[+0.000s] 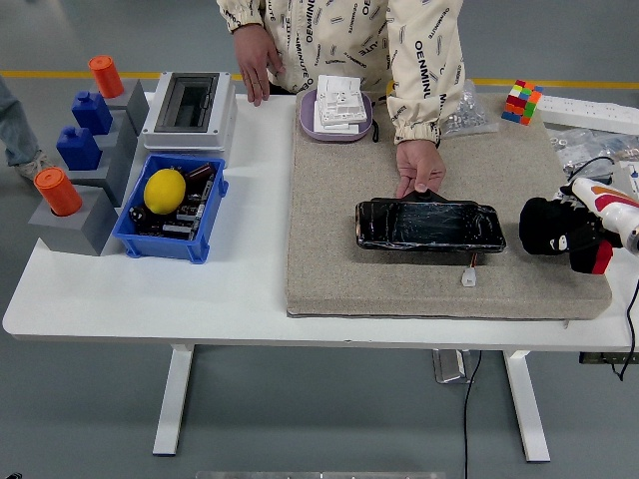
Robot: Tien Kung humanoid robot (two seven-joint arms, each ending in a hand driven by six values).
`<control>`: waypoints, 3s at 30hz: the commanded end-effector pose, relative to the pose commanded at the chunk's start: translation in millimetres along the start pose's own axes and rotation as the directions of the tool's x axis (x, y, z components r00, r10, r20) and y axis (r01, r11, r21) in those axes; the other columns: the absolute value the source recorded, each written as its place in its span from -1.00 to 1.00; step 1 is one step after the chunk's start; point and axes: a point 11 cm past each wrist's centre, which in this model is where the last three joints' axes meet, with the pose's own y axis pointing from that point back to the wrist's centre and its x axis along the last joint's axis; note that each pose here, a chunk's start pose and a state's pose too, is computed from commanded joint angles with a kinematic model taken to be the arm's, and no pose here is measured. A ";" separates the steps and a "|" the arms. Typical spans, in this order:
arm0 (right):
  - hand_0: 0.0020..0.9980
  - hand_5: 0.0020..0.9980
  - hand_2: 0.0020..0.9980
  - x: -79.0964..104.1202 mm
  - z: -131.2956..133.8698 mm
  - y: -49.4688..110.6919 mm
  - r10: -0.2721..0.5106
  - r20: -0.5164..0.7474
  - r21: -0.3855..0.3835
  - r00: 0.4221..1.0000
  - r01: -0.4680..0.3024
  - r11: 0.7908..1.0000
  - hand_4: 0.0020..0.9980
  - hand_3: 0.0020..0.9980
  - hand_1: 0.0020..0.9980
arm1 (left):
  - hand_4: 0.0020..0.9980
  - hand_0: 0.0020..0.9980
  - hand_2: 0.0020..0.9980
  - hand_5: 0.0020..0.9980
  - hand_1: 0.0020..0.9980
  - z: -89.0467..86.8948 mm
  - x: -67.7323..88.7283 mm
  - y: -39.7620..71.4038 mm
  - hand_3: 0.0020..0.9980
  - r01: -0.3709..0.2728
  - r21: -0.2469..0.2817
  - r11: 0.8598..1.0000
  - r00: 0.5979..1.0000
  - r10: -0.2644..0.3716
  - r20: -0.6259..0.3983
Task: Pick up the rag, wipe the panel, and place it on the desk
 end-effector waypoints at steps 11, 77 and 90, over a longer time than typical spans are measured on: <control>-0.43 -1.00 -0.08 3.9 -17.7 -3.8 0.064 0.026 0.024 0.998 -0.065 0.998 0.84 -0.10 -0.20 | 0.37 0.44 0.54 0.13 0.43 -3.0 3.1 0.1 0.24 -0.007 0.008 1.000 1.000 0.007 0.004; 0.30 -0.24 0.44 13.8 -15.2 -6.2 0.052 0.069 0.002 0.996 -0.052 0.999 1.00 0.44 0.24 | 0.37 0.45 0.54 0.13 0.43 3.1 -4.8 -0.1 0.24 0.009 -0.009 1.000 1.000 -0.009 -0.012; 0.39 -0.18 0.53 23.2 -15.0 -6.0 0.073 0.066 0.003 0.995 -0.074 0.997 1.00 0.51 0.32 | 0.37 0.44 0.54 0.13 0.43 2.5 -4.2 -0.1 0.24 0.007 -0.007 1.000 1.000 -0.008 -0.017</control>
